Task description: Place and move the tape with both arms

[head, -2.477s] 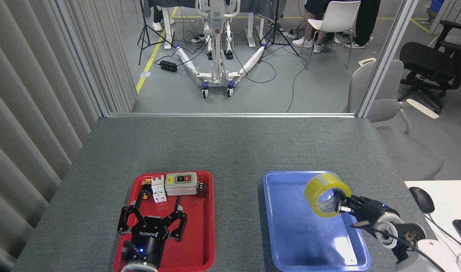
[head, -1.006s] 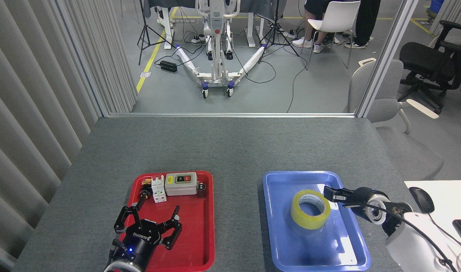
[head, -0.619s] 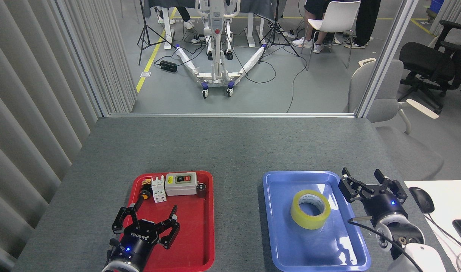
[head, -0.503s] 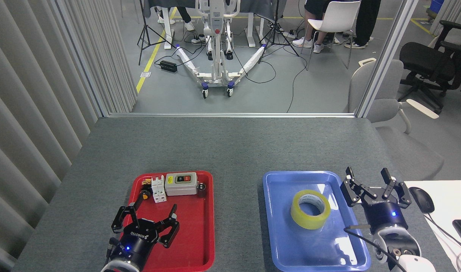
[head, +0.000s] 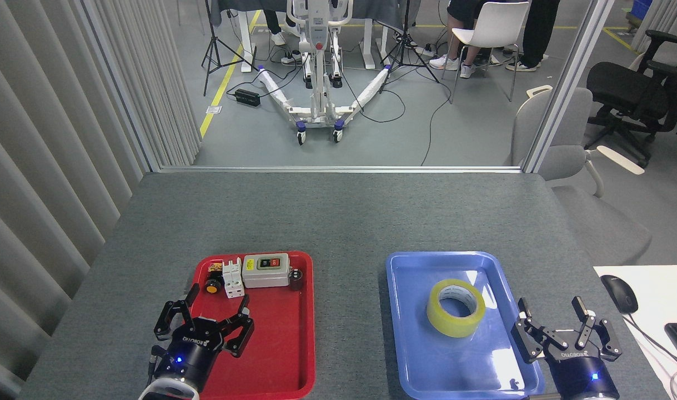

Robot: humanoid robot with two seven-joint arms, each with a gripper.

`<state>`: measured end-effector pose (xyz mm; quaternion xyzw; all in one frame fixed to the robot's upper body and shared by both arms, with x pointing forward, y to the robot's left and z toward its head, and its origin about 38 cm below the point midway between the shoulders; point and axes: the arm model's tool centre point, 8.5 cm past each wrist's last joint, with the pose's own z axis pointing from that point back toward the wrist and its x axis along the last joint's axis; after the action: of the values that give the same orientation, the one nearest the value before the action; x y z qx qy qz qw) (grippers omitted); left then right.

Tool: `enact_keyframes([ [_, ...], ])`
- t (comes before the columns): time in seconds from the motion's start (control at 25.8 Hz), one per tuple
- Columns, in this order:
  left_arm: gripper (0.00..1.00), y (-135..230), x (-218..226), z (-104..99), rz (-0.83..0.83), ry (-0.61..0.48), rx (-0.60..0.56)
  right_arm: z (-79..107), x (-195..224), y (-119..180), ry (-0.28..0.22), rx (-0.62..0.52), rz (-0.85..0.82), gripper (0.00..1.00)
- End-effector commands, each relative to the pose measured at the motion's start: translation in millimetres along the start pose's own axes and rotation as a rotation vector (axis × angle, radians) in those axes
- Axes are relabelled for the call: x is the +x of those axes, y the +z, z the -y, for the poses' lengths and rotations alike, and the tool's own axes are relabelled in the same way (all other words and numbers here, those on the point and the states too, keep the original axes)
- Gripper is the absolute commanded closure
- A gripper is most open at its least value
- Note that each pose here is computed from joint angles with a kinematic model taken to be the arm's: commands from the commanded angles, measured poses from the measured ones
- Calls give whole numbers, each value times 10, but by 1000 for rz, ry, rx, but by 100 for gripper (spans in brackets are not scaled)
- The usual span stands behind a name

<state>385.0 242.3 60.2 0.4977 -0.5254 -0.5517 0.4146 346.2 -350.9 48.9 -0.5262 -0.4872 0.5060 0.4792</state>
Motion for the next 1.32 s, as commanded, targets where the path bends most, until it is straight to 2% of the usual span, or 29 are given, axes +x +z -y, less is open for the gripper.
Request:
enact_keyframes([
  [0.0, 0, -77, -206, 93, -63, 54, -24, -44, 86, 112, 11, 15, 29, 1],
  [0.12, 0, -109, -296, 149, -82, 84, -38, -65, 141, 192, 14, 23, 49, 1],
  [0.31, 0, -68, -387, 128, -109, 89, -27, -25, 211, 278, -1, 12, 53, 1],
  [0.43, 0, -6, -475, 77, -139, 131, -2, -38, 379, 266, -65, -4, 34, 0],
  [0.5, 0, 74, -489, 83, -153, 199, 10, -30, 427, 253, -87, -13, 25, 0],
  [0.62, 0, 149, -480, 31, -161, 273, 42, -24, 384, 251, -85, -15, 14, 0],
  [0.97, 0, 192, -367, 13, -79, 324, 75, -28, 377, 257, -86, -14, 11, 0],
  [1.28, 0, 172, -218, 23, -77, 364, 85, -20, 328, 261, -84, -16, -2, 0],
])
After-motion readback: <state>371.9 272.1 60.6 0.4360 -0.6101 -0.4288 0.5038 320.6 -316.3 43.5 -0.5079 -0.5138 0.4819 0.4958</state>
